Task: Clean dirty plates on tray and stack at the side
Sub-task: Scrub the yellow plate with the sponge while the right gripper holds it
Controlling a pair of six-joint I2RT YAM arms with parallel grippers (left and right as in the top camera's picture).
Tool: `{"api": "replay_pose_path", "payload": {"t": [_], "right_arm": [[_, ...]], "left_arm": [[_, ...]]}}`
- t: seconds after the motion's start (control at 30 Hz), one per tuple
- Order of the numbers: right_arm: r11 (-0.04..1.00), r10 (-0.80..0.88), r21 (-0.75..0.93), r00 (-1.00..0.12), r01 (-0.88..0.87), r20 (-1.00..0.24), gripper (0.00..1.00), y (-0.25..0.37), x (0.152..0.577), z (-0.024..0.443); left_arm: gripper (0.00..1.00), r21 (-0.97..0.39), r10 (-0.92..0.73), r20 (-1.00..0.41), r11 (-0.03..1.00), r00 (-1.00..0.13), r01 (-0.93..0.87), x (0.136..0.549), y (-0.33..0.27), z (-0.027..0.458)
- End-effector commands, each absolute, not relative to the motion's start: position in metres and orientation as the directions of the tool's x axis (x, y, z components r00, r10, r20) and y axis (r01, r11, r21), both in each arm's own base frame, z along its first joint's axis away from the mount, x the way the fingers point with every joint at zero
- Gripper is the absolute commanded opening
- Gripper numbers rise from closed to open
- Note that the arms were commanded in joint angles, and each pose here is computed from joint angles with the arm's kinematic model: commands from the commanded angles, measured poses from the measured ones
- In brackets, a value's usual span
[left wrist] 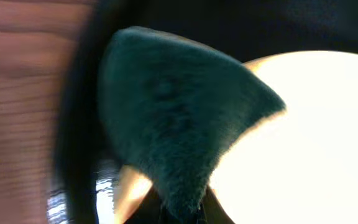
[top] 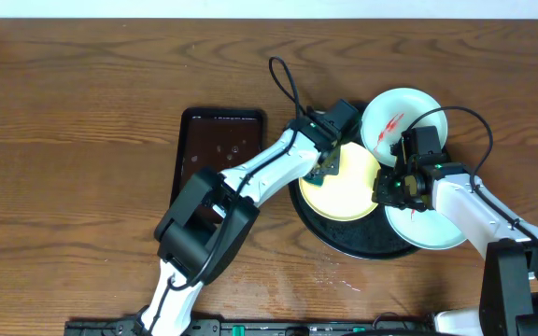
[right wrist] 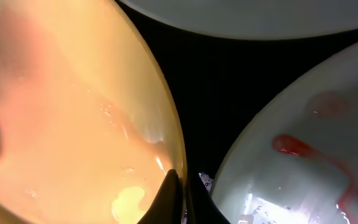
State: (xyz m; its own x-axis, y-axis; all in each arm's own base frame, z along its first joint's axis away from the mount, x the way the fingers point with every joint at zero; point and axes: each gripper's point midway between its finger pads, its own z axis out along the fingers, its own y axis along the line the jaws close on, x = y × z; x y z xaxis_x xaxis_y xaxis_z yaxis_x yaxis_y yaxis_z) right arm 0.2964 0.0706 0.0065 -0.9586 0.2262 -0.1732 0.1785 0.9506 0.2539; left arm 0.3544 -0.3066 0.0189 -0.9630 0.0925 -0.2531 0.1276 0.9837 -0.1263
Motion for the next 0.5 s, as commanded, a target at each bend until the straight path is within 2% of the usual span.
{"api": "replay_pose_path", "payload": {"t": [0.0,0.1,0.27,0.47], "right_arm": [[0.963,0.224,0.192,-0.955,0.188,-0.192,0.01,0.06,0.297,0.005],[0.963,0.225,0.193,-0.955,0.188,-0.194,0.01,0.06,0.297,0.005],[0.963,0.225,0.192,-0.955,0.188,-0.192,0.01,0.06,0.297,0.005],[0.963,0.225,0.192,-0.955,0.188,-0.192,0.01,0.06,0.297,0.005]], "left_arm": [[0.08,-0.448,0.203,-0.079,0.867,-0.976,0.217,0.312,-0.366,0.018],[0.07,-0.518,0.269,-0.083,0.811,-0.959,0.272,0.295,-0.39,0.026],[0.08,-0.497,0.358,-0.108,0.788,-0.927,0.362,0.272,-0.405,0.024],[0.07,-0.405,0.249,-0.093,0.875,-0.964,0.265,0.293,-0.379,0.014]]}}
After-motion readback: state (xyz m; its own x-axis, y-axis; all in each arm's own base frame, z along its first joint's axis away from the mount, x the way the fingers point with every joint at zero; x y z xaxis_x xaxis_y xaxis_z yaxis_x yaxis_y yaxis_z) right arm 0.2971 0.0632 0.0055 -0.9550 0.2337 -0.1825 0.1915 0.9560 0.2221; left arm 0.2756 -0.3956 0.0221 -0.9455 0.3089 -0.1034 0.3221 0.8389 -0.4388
